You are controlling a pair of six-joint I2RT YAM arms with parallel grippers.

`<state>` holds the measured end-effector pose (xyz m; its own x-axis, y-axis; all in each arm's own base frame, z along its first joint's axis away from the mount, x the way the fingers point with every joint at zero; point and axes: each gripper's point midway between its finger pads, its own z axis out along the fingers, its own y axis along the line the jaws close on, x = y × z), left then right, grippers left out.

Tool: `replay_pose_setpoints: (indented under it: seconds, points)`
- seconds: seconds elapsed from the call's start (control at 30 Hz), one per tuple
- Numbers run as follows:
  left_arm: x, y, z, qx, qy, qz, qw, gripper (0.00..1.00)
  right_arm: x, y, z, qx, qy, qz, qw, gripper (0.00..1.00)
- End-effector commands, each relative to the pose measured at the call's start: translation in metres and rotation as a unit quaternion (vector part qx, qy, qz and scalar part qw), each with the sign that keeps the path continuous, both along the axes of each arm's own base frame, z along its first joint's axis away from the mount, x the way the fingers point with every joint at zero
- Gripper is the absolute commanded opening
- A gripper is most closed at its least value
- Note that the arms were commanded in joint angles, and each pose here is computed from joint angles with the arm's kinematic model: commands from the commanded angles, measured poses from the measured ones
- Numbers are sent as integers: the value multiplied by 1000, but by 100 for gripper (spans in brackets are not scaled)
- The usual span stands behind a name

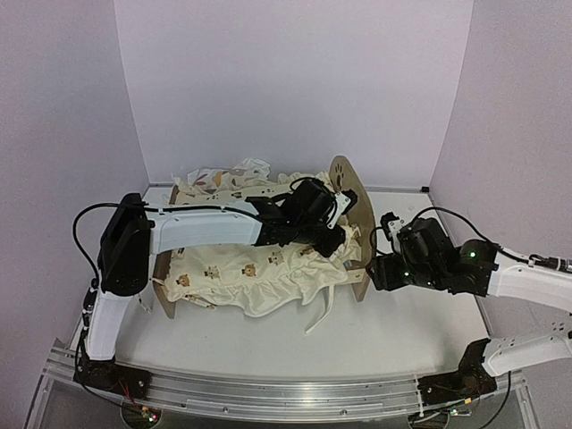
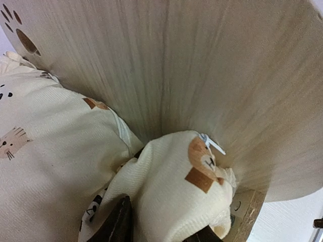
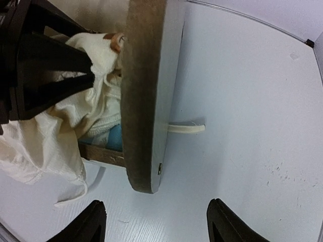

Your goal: Set up the pet bed

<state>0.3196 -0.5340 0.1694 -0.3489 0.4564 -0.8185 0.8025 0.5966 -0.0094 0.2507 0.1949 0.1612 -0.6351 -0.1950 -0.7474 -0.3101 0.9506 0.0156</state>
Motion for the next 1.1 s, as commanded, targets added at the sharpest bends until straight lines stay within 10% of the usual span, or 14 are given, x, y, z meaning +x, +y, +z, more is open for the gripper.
replay_pose_setpoints:
  seconds: [0.0,0.3,0.67,1.07]
  points:
    - [-5,15,26,-19,18,7,1000,37,25,21,41,17,-65,7,998,70]
    - [-21,38,61,-54,30,16,998,49,59,24,56,-52,-113,-27,992,58]
    - [-69,84,96,-109,38,29,993,53,66,34,64,-42,-119,-26,992,0]
    - [-151,110,61,-168,59,-28,984,56,73,47,109,-53,-147,-66,986,0]
